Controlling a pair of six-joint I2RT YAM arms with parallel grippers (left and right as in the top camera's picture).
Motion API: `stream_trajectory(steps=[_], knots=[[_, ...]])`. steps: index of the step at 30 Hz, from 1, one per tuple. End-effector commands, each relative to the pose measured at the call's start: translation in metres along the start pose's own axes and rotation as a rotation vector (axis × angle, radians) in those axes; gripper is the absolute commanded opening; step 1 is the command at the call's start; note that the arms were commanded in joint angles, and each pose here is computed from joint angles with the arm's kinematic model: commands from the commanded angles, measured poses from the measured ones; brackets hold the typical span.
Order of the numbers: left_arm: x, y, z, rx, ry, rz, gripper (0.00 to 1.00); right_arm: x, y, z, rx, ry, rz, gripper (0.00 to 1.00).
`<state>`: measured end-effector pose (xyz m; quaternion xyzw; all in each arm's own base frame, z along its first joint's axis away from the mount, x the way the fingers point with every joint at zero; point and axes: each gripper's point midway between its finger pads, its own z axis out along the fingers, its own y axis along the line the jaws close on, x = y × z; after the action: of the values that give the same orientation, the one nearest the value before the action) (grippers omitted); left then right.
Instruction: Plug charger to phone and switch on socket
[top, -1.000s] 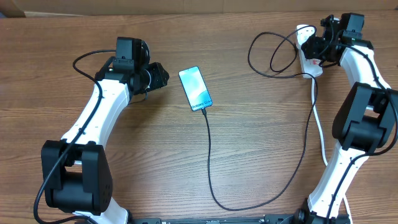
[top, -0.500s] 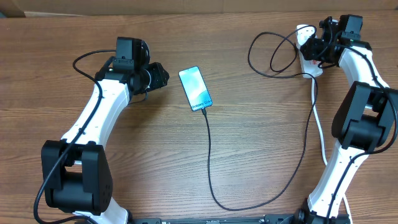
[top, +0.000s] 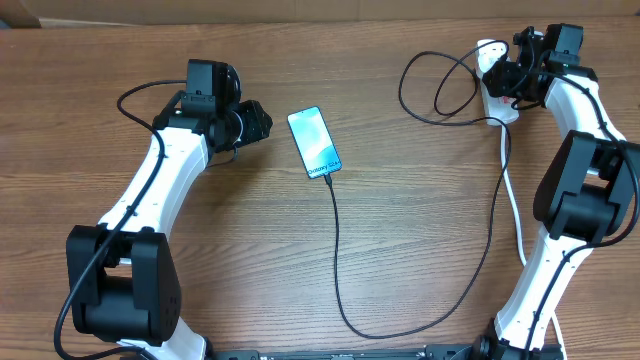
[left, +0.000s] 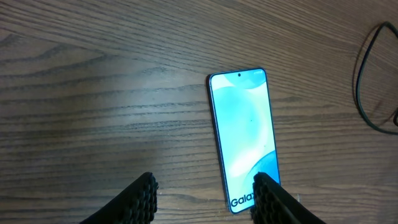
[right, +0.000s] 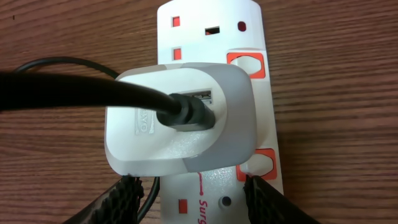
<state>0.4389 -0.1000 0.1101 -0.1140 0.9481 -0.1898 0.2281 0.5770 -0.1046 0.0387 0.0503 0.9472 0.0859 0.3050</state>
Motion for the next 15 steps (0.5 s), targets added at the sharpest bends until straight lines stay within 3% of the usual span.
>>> stream_trajectory(steps=[1, 4, 6, 7, 11, 14, 15], knots=[[0.0, -0.004, -0.003, -0.001, -0.009, 0.027, 0.47, -0.017, -0.002, 0.0, 0.01, -0.054, -0.009, 0.54], [0.0, -0.004, -0.003, -0.001, -0.009, 0.027, 0.47, -0.017, -0.002, -0.001, 0.01, -0.054, -0.009, 0.44], [0.0, -0.004, -0.003, 0.0, -0.009, 0.027, 0.47, -0.018, -0.003, -0.005, 0.012, -0.053, -0.006, 0.25], [0.0, -0.004, -0.003, -0.001, -0.009, 0.027, 0.47, -0.019, -0.004, -0.007, 0.014, -0.053, -0.004, 0.21], [0.0, -0.004, -0.003, 0.0, -0.009, 0.027, 0.48, -0.024, -0.01, -0.024, 0.024, -0.058, 0.008, 0.21], [0.0, -0.004, -0.003, -0.001, -0.008, 0.024, 0.48, -0.028, -0.017, -0.037, 0.035, -0.067, 0.021, 0.28], [0.0, -0.003, -0.003, -0.001, -0.008, 0.024, 0.48, -0.029, -0.02, -0.041, 0.039, -0.072, 0.024, 0.34]])
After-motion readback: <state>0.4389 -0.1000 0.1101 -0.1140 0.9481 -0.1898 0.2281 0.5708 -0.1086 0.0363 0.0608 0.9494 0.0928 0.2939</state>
